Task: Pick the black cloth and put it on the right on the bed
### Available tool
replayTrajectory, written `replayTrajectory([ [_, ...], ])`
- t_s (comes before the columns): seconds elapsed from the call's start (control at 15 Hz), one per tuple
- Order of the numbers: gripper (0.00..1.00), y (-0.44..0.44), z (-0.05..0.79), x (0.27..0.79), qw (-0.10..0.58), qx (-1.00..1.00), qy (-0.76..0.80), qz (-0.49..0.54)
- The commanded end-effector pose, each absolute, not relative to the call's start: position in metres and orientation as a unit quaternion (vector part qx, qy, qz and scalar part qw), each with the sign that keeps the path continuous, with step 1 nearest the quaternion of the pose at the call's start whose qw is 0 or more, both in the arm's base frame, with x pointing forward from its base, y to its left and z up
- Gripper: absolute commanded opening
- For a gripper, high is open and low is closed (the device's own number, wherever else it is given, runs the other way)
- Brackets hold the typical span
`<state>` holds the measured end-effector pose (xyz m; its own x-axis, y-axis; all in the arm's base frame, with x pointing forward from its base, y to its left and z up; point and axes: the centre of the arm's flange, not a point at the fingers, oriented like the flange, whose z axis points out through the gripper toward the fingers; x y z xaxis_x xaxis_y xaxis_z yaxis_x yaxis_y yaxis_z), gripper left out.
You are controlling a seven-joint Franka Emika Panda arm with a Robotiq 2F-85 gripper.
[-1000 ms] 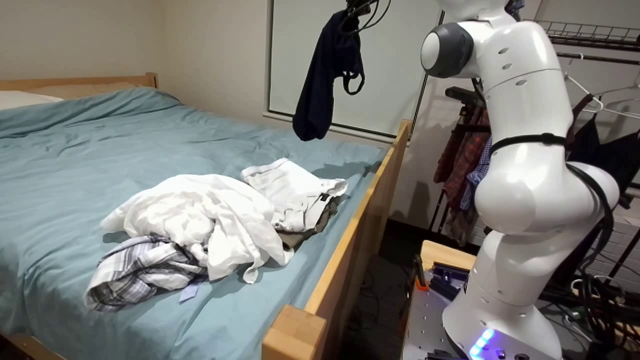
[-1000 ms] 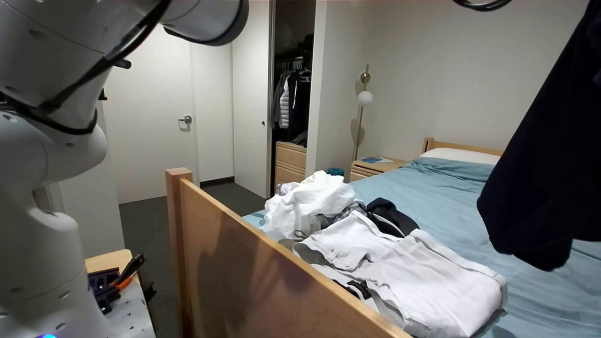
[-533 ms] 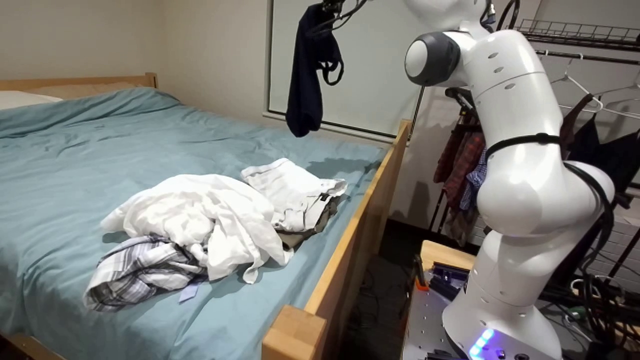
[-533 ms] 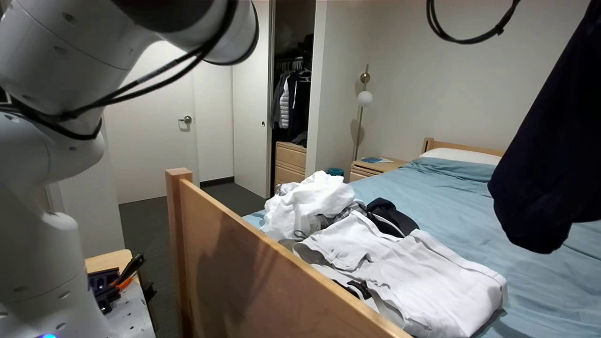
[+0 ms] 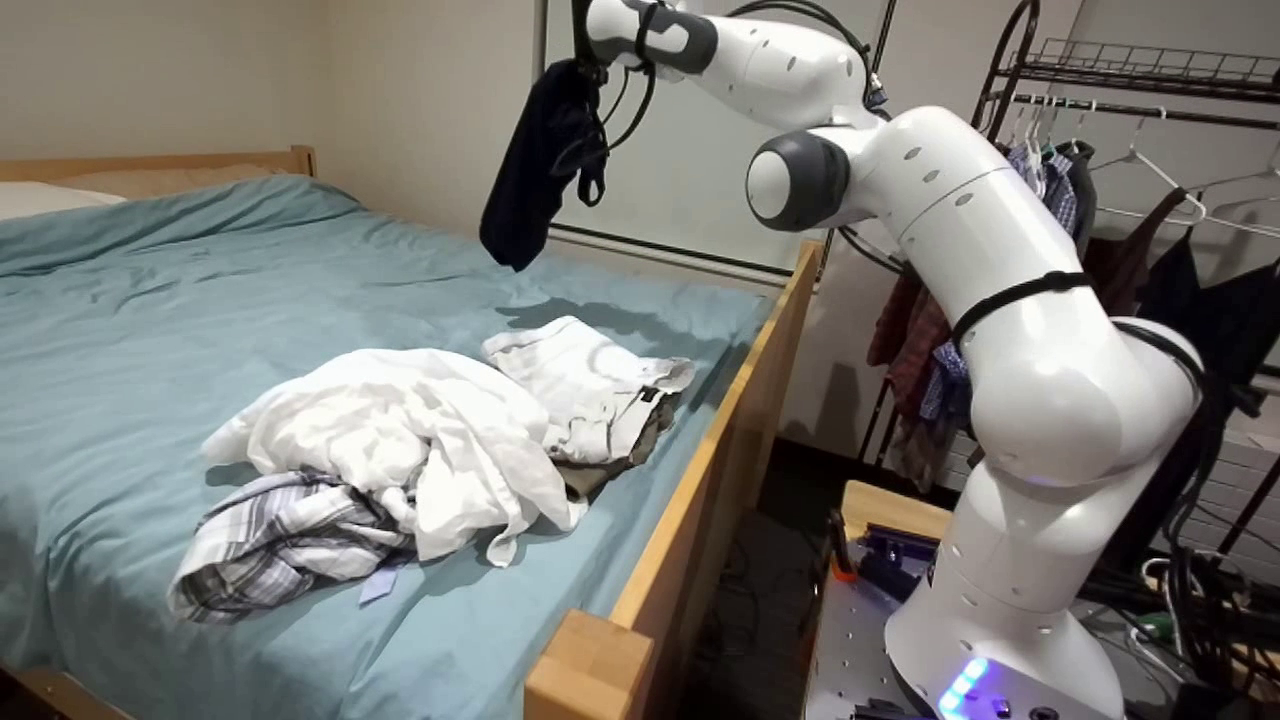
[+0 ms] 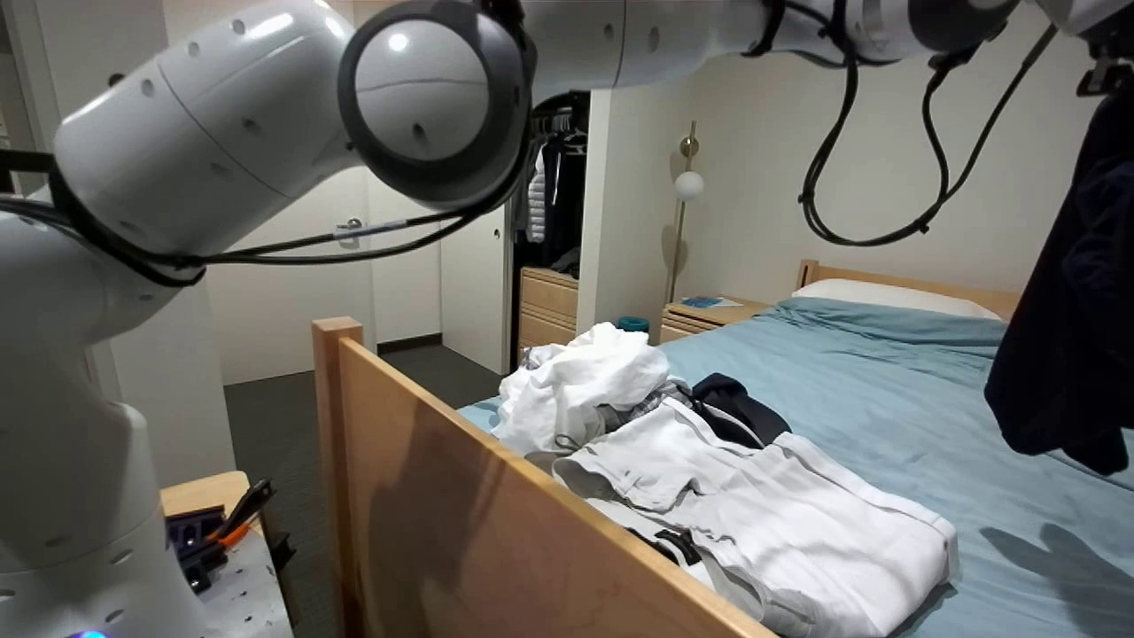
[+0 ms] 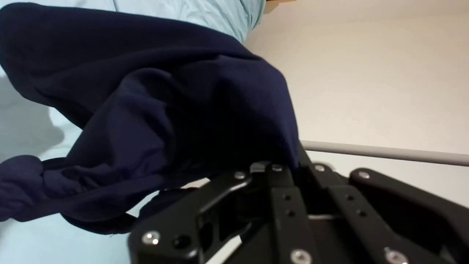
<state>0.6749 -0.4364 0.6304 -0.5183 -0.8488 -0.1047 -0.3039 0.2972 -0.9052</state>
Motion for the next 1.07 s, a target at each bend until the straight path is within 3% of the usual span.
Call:
replayTrajectory([
  [0.0,0.08,-0.448,0.604,0.684,0.268,-0.395,0.727,-0.493],
  [0.4,0.08,-0.455,0.567,0.687,0.255,-0.409,0.746,-0.459],
  [1.0,0.08,-0.451,0.563,0.696,0.314,-0.365,0.714,-0.509],
])
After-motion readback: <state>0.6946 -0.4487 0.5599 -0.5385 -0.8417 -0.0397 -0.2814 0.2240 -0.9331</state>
